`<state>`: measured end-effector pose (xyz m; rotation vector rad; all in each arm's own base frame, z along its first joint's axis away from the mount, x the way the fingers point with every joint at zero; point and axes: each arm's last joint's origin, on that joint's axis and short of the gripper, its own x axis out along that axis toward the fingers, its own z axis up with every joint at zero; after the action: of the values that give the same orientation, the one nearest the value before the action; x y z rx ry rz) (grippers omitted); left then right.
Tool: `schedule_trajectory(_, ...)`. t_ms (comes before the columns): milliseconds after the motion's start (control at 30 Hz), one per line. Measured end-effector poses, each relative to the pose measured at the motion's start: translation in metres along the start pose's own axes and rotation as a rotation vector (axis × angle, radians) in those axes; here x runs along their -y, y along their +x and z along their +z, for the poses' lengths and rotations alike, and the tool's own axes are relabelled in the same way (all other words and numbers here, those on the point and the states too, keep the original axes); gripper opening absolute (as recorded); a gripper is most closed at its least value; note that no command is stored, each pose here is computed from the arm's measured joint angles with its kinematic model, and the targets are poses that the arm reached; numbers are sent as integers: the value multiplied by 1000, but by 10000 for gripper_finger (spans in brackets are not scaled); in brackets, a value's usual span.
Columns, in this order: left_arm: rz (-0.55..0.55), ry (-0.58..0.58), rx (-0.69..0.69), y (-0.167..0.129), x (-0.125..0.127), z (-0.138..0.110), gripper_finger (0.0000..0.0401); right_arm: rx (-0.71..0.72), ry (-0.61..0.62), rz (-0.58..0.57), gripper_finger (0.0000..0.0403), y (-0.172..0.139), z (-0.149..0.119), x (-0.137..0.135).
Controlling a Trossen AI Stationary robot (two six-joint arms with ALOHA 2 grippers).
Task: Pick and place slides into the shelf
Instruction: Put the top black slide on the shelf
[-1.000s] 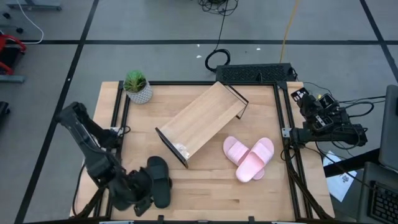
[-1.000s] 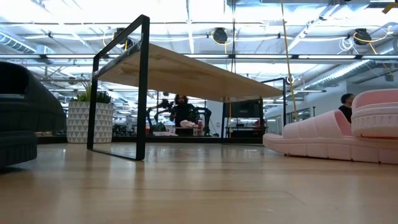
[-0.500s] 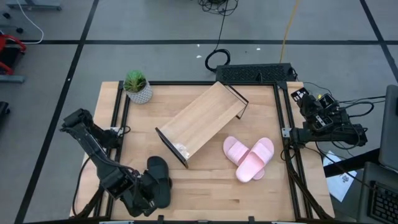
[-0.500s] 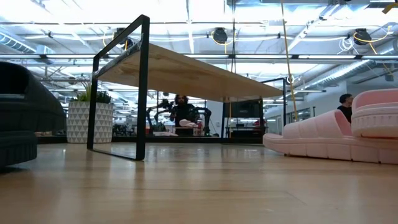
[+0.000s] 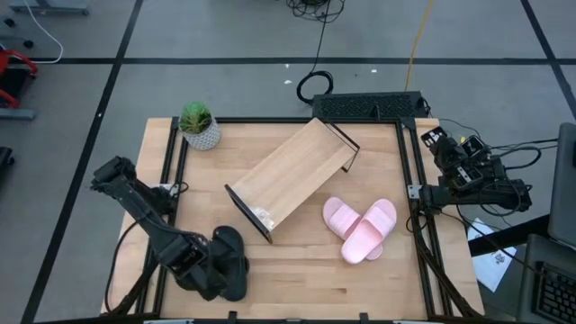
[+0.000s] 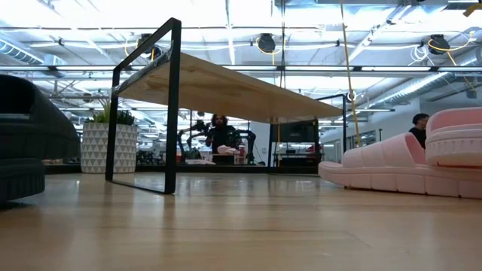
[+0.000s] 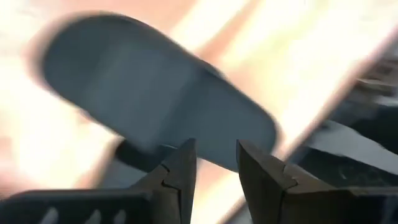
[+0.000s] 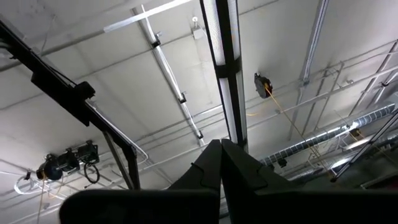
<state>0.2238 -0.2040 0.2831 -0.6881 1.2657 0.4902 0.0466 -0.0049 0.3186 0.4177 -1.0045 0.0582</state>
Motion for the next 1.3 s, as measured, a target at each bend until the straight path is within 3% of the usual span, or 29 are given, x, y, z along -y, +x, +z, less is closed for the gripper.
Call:
schedule_trajectory(200, 90, 78, 23, -12, -19, 15, 113, 0, 100, 0, 0, 0, 0, 0)
schedule_trajectory(633, -64, 211, 72, -64, -55, 28, 113, -1, 110, 0, 0, 0, 0, 0)
schedule_trajectory(800, -41, 227, 79, -46, -69, 29, 113, -1, 108, -1, 0, 0, 0, 0)
schedule_trajectory(1000, -165, 247, -15, -4, -80, 32, 113, 0, 84, -2, 0, 0, 0, 0)
schedule_trajectory(1300, -199, 80, -61, 2, -82, 27, 113, -13, 75, -11, 0, 0, -1, 1)
